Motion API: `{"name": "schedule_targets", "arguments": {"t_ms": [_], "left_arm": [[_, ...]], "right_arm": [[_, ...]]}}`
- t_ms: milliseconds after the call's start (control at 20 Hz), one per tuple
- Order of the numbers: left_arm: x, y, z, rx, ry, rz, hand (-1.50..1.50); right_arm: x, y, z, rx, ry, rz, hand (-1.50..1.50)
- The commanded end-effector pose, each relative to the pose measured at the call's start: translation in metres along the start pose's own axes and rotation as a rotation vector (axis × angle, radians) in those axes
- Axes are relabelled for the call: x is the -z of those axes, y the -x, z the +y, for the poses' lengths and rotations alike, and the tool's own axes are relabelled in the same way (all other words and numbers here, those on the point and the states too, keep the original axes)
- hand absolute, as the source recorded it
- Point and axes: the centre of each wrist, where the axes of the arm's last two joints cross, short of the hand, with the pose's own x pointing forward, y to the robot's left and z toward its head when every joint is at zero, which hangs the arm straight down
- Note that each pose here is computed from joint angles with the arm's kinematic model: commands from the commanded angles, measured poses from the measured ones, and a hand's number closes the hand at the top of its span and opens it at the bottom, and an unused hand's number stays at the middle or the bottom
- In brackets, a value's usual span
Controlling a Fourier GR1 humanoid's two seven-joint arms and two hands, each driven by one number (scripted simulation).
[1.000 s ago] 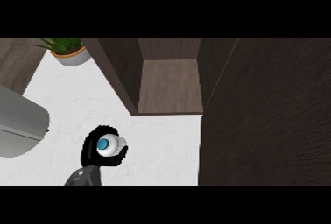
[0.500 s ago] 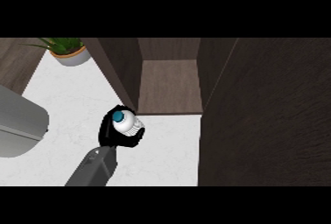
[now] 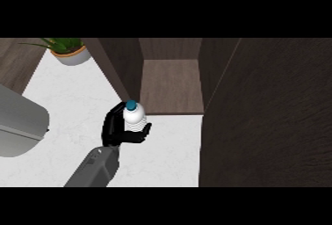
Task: Pick up the bottled water, place it into the cabinet and close the cabinet
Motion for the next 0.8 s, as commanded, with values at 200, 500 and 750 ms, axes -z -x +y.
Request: {"name": "schedule_targets", "arguments": {"t_ms": [200,500,750], "left_arm": [[0.051,-0.062,-0.087,0.088,0.091,-0.135,1.50],[0.060,-0.075,-0.098,0.104,0.008,-0.073,1.50],[0.060,-0.075,-0.097,0.168,-0.040,-0.060,1.50]], "right_arm": [[0.002,-0.016,0.000,0.023,-0.002,-0.035,-1.50],[0.006,-0.006,-0.005,0.022,-0.003,-0.049,-1.50],[0.004,-0.004,-0.006,0.012,-0.033,-0.047,-1.50]]}}
